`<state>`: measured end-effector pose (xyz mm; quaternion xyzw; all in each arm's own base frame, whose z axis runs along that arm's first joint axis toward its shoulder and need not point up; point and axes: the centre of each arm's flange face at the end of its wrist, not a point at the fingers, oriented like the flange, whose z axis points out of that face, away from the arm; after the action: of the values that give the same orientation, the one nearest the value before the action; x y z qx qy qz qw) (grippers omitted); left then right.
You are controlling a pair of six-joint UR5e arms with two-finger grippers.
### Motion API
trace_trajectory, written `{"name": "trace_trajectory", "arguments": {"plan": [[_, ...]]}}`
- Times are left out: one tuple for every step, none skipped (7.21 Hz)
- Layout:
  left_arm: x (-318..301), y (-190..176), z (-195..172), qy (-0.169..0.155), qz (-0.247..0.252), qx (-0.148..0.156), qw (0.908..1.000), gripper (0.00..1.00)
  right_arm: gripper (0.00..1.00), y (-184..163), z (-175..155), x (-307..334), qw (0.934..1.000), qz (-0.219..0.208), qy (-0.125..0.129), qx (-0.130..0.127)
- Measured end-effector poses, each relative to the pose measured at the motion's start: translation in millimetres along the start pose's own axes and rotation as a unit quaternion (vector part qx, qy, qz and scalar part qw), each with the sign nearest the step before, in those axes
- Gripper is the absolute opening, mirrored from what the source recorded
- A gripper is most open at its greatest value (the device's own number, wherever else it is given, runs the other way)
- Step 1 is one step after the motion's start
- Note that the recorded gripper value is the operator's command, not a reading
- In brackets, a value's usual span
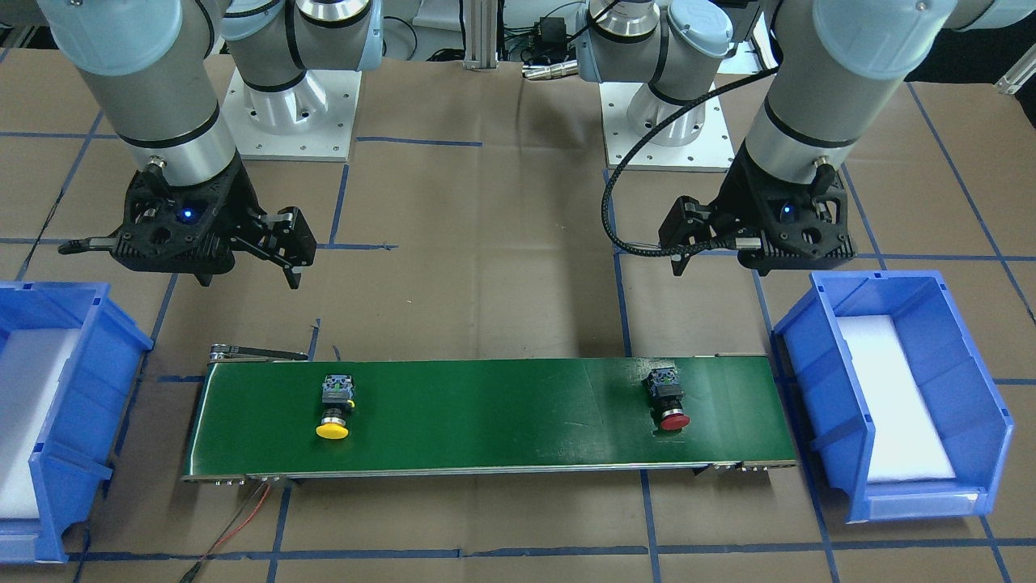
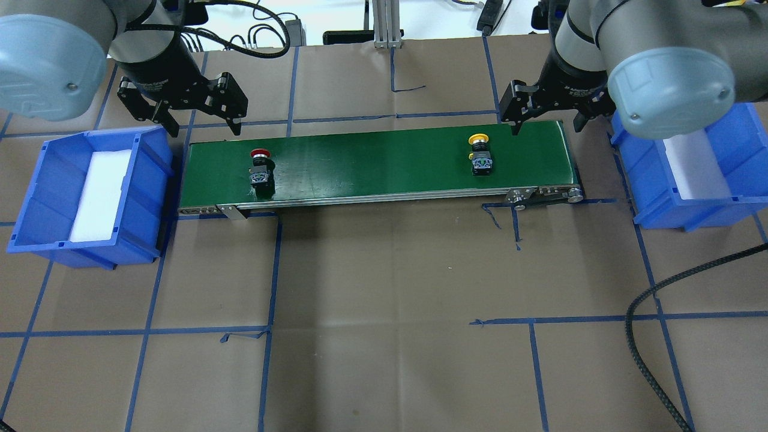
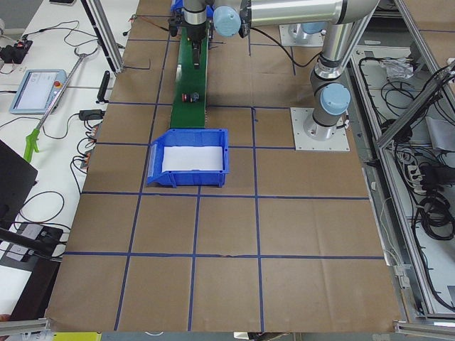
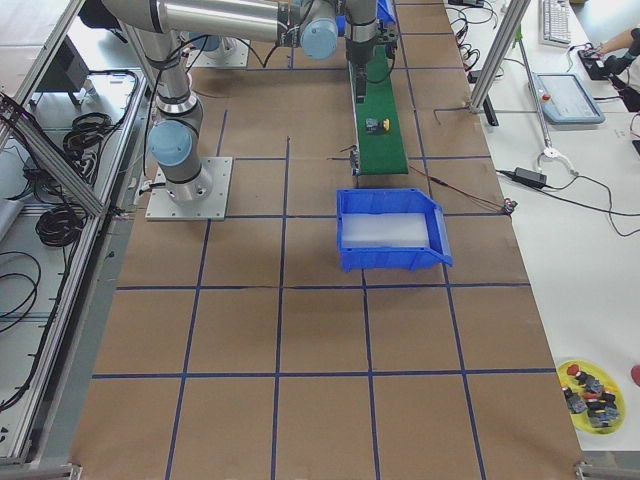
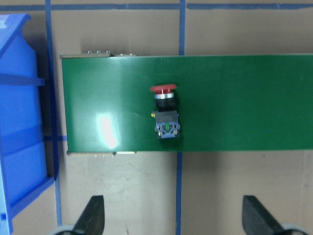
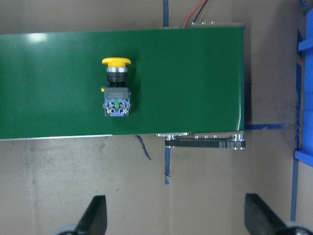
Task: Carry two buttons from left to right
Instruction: 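Raise the left gripper away while the right gripper descends onto the yellow button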
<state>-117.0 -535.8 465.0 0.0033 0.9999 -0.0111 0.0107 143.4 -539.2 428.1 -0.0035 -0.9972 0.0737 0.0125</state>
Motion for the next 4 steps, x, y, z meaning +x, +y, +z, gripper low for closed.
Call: {"name": "trace_trajectory", "arguments": {"plan": [[0,7,-3,0.000,0.003,-0.001,1.0000,1.00,1.00,-17,19,-1,0.9995,0.001,-0.001,0.032],[1,13,-4,0.000,0.004,-0.001,1.0000,1.00,1.00,-31,43,-2,0.9990,0.001,-0.001,0.044],[1,18,-7,0.002,0.004,0.001,1.0000,1.00,1.00,-39,63,-3,0.9992,0.001,0.000,0.040],[1,21,-9,0.003,0.004,0.003,1.0000,1.00,1.00,-42,84,-5,0.9996,0.002,0.000,0.027]]}}
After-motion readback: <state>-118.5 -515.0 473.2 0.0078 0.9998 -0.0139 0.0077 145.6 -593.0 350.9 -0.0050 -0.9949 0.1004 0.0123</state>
